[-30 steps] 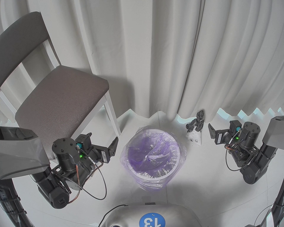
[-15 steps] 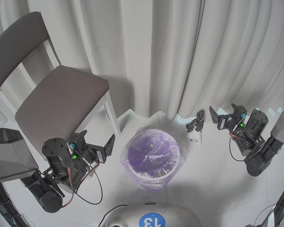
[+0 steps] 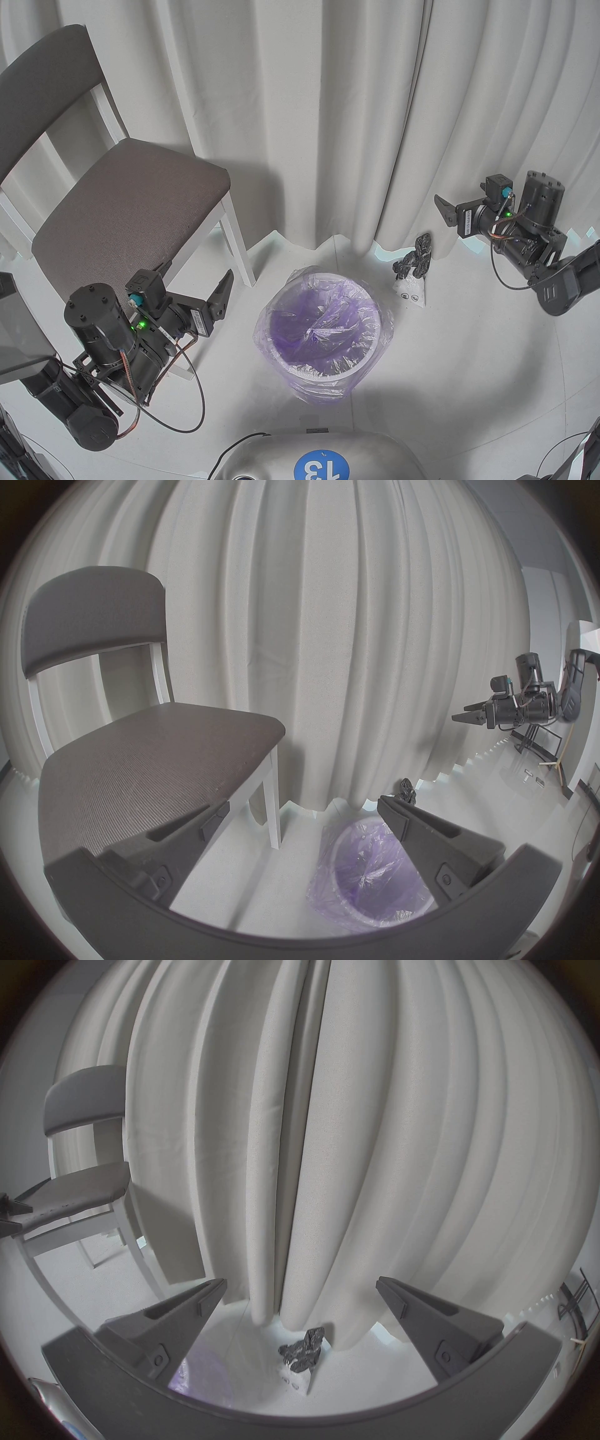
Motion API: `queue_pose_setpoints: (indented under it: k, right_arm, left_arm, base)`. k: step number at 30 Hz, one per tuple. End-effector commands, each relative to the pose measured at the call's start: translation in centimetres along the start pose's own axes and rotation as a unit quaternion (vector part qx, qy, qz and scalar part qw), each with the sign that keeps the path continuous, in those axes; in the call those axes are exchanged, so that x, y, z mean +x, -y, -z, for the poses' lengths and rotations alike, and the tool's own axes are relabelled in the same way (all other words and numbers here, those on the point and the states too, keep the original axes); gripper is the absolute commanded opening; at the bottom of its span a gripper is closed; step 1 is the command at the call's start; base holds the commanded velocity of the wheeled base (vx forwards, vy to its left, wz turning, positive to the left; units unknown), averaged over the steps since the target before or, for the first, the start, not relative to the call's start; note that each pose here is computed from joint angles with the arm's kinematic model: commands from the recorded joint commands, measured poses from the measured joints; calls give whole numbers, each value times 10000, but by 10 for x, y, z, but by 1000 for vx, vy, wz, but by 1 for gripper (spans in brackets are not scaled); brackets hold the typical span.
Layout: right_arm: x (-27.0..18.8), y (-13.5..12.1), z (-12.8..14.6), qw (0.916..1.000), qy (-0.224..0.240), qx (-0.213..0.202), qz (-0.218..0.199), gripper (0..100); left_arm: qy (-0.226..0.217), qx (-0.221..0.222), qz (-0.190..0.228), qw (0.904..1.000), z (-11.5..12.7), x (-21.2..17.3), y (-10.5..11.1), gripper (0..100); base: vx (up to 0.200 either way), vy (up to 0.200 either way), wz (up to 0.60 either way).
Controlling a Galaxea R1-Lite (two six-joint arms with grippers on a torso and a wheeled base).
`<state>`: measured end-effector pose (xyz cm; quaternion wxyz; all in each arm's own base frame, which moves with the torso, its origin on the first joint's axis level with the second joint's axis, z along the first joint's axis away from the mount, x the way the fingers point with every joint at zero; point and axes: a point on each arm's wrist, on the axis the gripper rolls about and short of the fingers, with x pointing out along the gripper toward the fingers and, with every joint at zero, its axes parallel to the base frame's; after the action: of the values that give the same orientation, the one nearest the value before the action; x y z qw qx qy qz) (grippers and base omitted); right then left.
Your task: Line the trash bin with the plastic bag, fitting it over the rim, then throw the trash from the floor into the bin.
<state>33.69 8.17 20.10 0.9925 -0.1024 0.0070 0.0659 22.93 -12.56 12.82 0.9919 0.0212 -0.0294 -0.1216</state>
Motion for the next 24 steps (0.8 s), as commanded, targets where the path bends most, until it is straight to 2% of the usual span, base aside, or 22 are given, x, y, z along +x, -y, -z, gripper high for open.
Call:
queue_pose_setpoints:
  k: [1, 4, 7, 10, 14, 17, 18, 19, 21, 24]
  right_arm:
    - [-25, 17, -52, 9974, 221, 593, -351, 100]
    - [-24, 14, -36, 9925, -50, 1128, -477, 100]
    - [-5, 10, -21, 9895, -267, 1331, -497, 100]
    - [7, 8, -11, 9900, -364, 1274, -490, 100]
    - [36, -4, 20, 9901, -665, 1129, -496, 100]
    - [52, -6, 37, 9912, -674, 1048, -442, 100]
    - [52, -6, 37, 9912, -674, 1048, -442, 100]
    - [60, -2, 43, 9923, -656, 987, -368, 100]
    - [66, 1, 51, 9923, -721, 952, -324, 100]
    - [66, 1, 51, 9923, -721, 952, -324, 100]
  left_arm:
    - [301, -2, -24, 9995, -14, -9, -3, 100]
    - [235, 16, -19, 9997, -12, -13, -4, 100]
    - [92, 16, -77, 9999, -6, -14, -8, 100]
    - [-3, 48, -193, 9998, -2, -12, -14, 100]
    - [-11, -83, -277, 9996, -2, -8, -19, 100]
    - [120, -524, -286, 9981, -5, -4, -19, 100]
    - [120, -524, -286, 9981, -5, -4, -19, 100]
    - [331, -759, -373, 9959, -13, 1, -25, 100]
    - [520, -837, -551, 9936, -19, 7, -36, 100]
    - [520, -837, -551, 9936, -19, 7, -36, 100]
  base:
    - [0, 0, 0]
    - [0, 0, 0]
    - [0, 0, 0]
    - [0, 0, 0]
    - [0, 0, 0]
    - [0, 0, 0]
    - [0, 0, 0]
    - [0, 0, 0]
    - [0, 0, 0]
    - [0, 0, 0]
